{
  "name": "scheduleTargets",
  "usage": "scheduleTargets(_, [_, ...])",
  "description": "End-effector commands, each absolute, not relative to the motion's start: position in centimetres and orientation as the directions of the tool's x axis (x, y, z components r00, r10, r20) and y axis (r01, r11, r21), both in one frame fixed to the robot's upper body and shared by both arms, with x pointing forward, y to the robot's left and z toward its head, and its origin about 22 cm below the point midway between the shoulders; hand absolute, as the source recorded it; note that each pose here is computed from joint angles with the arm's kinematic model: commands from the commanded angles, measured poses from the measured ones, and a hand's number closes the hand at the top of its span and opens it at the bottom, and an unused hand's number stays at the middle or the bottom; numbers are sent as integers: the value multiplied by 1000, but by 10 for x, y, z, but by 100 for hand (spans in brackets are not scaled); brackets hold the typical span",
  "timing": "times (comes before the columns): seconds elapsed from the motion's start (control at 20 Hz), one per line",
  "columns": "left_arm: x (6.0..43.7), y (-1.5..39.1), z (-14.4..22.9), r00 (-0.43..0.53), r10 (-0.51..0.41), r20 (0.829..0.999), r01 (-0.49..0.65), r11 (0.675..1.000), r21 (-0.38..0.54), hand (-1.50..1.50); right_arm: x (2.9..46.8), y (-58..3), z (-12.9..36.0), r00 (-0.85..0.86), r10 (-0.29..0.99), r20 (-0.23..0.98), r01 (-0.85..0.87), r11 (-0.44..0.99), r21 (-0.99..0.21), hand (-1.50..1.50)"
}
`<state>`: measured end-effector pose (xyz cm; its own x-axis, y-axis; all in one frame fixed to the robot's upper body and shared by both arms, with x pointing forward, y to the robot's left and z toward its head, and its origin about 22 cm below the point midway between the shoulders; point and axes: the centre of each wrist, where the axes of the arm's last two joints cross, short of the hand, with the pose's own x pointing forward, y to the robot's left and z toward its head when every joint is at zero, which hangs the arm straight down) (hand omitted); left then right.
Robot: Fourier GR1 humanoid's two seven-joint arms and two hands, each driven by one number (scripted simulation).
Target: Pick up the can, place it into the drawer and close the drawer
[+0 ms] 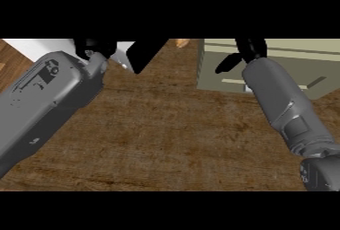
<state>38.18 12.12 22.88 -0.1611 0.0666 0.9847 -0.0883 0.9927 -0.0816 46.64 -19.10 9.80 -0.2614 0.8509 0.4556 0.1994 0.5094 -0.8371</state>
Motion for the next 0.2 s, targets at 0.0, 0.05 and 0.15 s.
scheduleTargets(0.0, [379,133,217,-146,66,987,-101,992,-82,-150,472,-188,119,-288,686,669,230,727,-646,-150])
scheduleTargets(0.05, [375,121,223,-151,62,987,-85,993,-76,-150,476,-189,131,-279,680,678,232,733,-639,-150])
scheduleTargets(0.15, [374,122,221,-164,66,984,-74,994,-79,-150,475,-195,128,-292,669,683,217,742,-634,-150])
